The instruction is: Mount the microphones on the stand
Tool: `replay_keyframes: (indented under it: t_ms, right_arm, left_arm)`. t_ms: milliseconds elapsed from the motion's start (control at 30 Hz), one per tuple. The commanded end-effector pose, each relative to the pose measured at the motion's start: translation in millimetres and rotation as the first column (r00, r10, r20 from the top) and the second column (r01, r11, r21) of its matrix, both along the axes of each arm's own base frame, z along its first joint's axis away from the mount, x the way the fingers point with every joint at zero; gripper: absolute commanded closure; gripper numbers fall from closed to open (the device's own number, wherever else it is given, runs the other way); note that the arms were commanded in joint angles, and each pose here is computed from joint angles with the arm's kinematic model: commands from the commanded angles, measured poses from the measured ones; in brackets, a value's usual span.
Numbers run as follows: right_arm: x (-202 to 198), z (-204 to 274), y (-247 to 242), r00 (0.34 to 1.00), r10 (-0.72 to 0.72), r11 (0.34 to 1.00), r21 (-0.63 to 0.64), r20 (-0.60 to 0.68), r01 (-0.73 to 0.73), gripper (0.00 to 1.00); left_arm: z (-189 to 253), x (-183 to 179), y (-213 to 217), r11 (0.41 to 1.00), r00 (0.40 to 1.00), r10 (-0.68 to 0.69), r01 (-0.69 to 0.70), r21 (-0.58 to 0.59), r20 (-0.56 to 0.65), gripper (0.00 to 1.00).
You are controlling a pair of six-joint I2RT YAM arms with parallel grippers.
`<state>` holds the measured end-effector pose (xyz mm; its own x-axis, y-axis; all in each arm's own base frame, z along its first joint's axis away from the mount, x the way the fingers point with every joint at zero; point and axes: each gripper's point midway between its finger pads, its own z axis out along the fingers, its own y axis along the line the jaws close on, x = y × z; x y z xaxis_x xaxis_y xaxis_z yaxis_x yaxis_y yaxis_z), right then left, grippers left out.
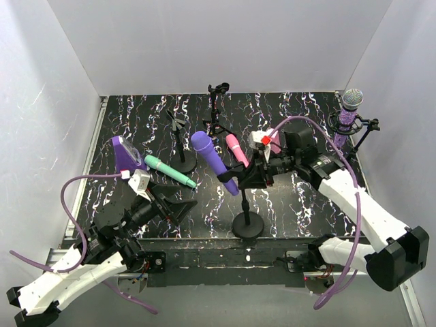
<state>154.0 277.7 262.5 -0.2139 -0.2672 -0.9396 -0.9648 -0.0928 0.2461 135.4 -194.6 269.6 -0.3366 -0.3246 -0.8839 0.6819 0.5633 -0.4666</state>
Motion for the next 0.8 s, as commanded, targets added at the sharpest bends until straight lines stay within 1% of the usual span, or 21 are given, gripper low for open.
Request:
replay_keyframes:
  t_ms: [0, 100, 200, 267, 367, 433, 567, 767]
  right_arm:
    - [2, 43, -25, 0.983, -0.033, 0.999, 0.044, 0.180, 0.025, 0.98]
    - [0, 49, -47, 0.971, -0.079, 0.997, 0.042, 0.226, 0.071, 0.98]
    - [-2, 46, -71, 0.949, -0.151, 0.988, 0.021, 0.279, 0.151, 0.98]
    - [-5, 44, -85, 0.929, -0.203, 0.978, 0.014, 0.309, 0.209, 0.98]
    - [1, 42, -101, 0.900, -0.286, 0.954, 0.015, 0.330, 0.298, 0.98]
    - [9, 40, -112, 0.871, -0.349, 0.930, 0.013, 0.345, 0.367, 0.99]
    - [32, 37, -136, 0.789, -0.469, 0.860, 0.001, 0.398, 0.511, 0.99]
    - [69, 35, -164, 0.664, -0.582, 0.748, -0.012, 0.469, 0.664, 0.99]
  left_arm:
    - [13, -2, 6, 1.000, 1.000, 0.010, -0.010, -0.010, 0.020, 0.02]
    - [15, -3, 8, 1.000, 1.000, 0.012, -0.011, -0.011, 0.028, 0.02]
    - [15, -3, 8, 1.000, 0.999, 0.012, -0.012, -0.008, 0.036, 0.02]
    - [15, -3, 8, 1.000, 0.999, 0.011, -0.011, -0.004, 0.039, 0.02]
    - [15, -2, 6, 1.000, 0.999, 0.003, -0.003, -0.001, 0.041, 0.02]
    - [15, -3, 3, 1.000, 0.999, -0.005, 0.005, -0.001, 0.038, 0.02]
    - [17, -4, 2, 1.000, 0.999, -0.014, 0.014, -0.004, 0.037, 0.02]
    - [21, -6, 6, 1.000, 0.999, -0.013, 0.014, -0.015, 0.052, 0.02]
